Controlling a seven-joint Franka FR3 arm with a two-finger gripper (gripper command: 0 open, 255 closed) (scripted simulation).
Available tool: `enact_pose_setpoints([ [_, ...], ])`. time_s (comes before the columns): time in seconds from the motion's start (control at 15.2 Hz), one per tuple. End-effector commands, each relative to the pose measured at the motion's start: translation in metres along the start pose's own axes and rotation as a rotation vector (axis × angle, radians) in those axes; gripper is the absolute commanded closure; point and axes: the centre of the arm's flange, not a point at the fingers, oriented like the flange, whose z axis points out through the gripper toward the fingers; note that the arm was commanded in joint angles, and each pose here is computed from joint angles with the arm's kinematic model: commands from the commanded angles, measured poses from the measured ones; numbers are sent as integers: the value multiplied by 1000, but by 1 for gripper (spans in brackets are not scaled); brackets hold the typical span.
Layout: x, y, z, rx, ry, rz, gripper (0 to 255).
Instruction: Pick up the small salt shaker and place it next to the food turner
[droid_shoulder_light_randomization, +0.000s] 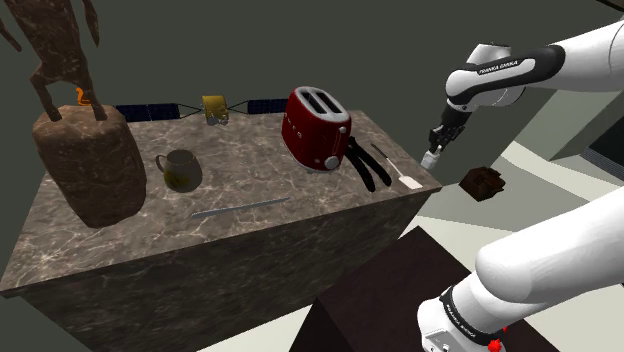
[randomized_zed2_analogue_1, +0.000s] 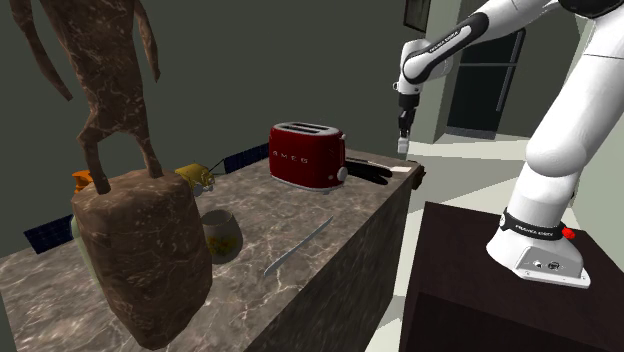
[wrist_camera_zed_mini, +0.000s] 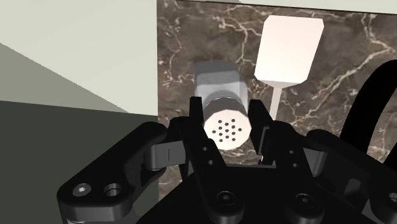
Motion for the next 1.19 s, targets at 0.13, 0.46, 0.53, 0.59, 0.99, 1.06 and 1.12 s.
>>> enact_pose_setpoints([
  [0.13, 0, -1, 20, 0, 0, 0, 255],
  [0.46, 0, -5, 47, 0, 0, 0, 255],
  [0.53, 0, -5, 49, 0, 0, 0, 255],
  [0.59, 0, -5, 49, 0, 0, 0, 255],
  [0.99, 0, -5, 49, 0, 0, 0, 255],
  [1.06, 0, -5, 49, 0, 0, 0, 0],
  [1.12, 0, -5, 49, 0, 0, 0, 0],
])
